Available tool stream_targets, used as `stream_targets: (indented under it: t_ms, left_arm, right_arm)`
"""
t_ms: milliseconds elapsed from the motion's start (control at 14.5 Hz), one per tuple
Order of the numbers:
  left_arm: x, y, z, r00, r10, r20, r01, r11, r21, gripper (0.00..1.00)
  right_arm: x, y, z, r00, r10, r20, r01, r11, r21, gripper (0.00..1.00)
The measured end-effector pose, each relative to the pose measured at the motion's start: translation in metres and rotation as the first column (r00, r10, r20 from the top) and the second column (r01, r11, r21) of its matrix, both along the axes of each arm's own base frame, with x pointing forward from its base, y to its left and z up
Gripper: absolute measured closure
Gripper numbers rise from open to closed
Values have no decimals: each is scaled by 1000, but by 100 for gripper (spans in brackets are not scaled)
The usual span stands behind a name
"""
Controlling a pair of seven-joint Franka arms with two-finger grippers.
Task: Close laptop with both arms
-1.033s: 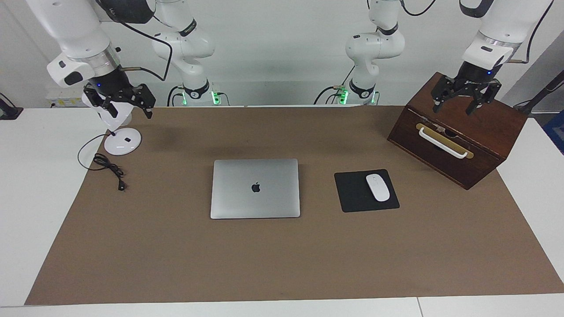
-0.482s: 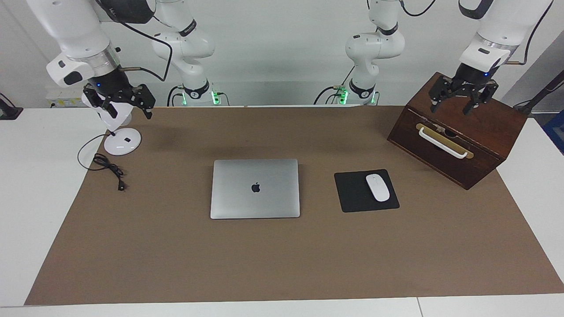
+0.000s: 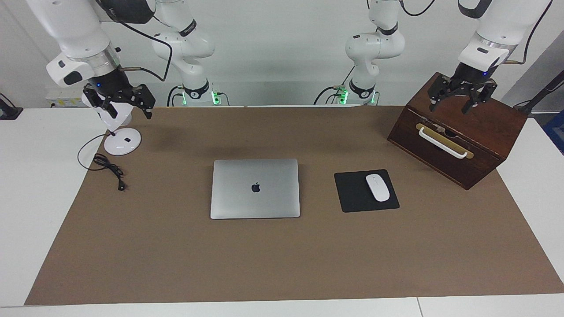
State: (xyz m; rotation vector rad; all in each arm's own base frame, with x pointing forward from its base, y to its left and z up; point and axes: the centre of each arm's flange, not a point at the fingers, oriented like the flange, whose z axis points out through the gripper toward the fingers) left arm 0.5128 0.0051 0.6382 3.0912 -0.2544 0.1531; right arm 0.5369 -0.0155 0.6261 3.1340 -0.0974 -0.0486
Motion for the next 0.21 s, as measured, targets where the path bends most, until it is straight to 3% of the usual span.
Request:
stream_targets:
  t_ms: [207]
  left_arm:
    - [0,-2,1,1000,-4,1,4,1000,1,0]
  right_arm:
    - [0,0,0,1000,0,0,0,1000,0,0]
